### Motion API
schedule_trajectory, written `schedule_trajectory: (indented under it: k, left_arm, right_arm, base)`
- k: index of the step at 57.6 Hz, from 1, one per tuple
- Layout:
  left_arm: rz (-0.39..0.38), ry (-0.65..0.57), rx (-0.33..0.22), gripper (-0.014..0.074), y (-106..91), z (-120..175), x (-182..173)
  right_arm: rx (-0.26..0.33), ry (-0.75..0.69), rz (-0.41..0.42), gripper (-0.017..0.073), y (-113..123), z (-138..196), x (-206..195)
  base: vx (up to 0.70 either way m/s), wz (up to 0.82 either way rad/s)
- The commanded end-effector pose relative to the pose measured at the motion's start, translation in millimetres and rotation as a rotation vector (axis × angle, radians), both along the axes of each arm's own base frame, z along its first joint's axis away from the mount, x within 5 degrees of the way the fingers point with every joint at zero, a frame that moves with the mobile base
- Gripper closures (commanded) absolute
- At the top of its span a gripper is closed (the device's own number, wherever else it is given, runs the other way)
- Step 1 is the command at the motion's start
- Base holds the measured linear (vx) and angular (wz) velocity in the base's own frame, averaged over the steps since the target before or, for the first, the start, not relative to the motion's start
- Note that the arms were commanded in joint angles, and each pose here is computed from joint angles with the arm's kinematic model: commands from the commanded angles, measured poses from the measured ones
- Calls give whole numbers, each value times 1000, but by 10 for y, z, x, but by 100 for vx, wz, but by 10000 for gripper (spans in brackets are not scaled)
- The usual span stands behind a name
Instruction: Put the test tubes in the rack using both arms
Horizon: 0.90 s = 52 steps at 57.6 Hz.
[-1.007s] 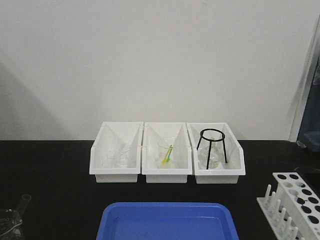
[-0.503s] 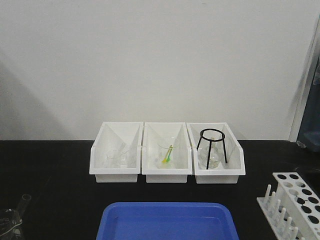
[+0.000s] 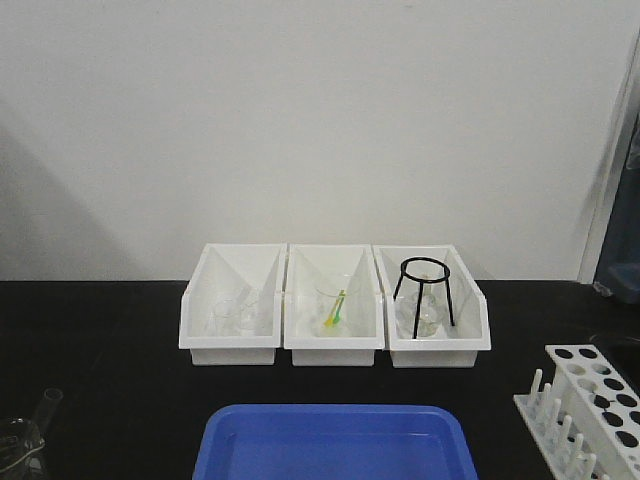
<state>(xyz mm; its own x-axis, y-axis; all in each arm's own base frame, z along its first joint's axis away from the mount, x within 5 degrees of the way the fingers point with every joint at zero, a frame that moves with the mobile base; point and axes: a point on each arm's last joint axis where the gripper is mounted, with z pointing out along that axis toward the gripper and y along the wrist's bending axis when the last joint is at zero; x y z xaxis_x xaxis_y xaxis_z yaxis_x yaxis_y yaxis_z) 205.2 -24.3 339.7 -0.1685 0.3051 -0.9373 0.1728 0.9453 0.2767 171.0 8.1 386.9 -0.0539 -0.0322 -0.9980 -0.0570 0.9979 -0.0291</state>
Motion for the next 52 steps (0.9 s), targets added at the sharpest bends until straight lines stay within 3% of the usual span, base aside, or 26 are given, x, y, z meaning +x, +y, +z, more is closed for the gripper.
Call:
schedule_trajectory:
  k: [1, 9, 22, 26, 39, 45, 52]
  left_arm:
    - [-6, -100, 22, 3, -10, 152, 67]
    - [-4, -44, 17, -64, -28, 11, 224]
    - [-18, 65, 78, -20, -62, -303, 501]
    - [-26, 99, 106, 11, -70, -406, 575]
    - [-31, 196, 120, 103, -72, -781, 595]
    - [-34, 189, 132, 125, -56, -979, 469]
    - [-39, 86, 171, 127, -38, -1148, 352]
  right_arm:
    - [-7, -158, -18, -72, -18, 233, -28]
    - [-7, -163, -19, -111, -19, 238, -28]
    - [4, -158, -19, -59, -19, 228, -16]
    - [-14, -158, -20, -30, -19, 222, 2]
    - [-112, -127, -23, 59, -15, 142, 156]
    - [-127, -111, -25, 81, -14, 88, 262]
    - [-127, -93, -27, 89, -13, 25, 373]
  base:
    - [0, 0]
    - [0, 0]
    - [0, 0]
    - [0, 0]
    - [0, 0]
    - [0, 0]
    - [0, 0]
